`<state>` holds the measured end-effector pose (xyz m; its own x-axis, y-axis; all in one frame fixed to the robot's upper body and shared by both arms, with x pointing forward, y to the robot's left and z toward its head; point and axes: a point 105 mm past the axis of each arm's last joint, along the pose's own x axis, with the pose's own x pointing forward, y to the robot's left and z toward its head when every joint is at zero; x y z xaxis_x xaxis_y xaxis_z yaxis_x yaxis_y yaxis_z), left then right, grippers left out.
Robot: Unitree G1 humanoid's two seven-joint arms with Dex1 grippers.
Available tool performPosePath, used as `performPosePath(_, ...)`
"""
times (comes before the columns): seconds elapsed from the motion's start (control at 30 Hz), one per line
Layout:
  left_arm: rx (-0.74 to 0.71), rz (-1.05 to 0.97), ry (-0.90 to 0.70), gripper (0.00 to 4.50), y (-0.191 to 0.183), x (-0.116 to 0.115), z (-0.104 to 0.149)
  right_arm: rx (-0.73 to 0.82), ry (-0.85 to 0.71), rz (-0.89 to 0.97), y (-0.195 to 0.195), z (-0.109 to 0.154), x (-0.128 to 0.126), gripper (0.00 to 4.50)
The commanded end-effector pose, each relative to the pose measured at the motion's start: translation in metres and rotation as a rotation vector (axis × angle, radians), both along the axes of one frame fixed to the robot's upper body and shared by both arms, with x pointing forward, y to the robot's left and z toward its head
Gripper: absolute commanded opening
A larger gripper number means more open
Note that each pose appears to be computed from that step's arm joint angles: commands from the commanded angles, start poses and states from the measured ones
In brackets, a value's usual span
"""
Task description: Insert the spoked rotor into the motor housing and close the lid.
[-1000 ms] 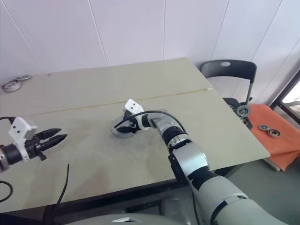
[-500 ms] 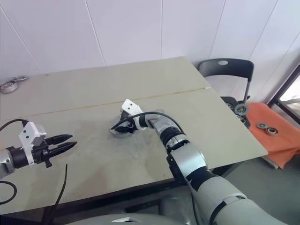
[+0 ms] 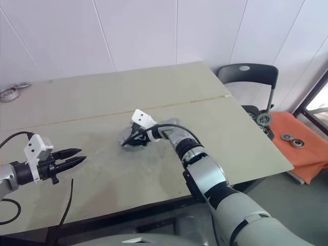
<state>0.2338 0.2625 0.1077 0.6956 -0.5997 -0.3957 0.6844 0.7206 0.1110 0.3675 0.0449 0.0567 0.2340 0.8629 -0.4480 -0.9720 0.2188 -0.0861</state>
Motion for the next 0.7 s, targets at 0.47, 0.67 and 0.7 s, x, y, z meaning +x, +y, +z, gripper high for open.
performPosePath(0.47, -0.016, 0.028, -0.056, 1.7, -0.002, 0.002, 0.01, -0.257, 0.106, 0.008, -0.049, -0.052, -0.011, 3.27)
performPosePath(0.67, -0.026, 0.024, -0.056, 1.7, -0.004, 0.003, 0.009, -0.204, 0.238, 0.07, -0.047, -0.047, -0.022, 3.27)
performPosePath(0.7, -0.027, 0.023, -0.055, 1.7, -0.005, 0.003, 0.009, -0.197, 0.252, 0.077, -0.047, -0.046, -0.023, 3.27)
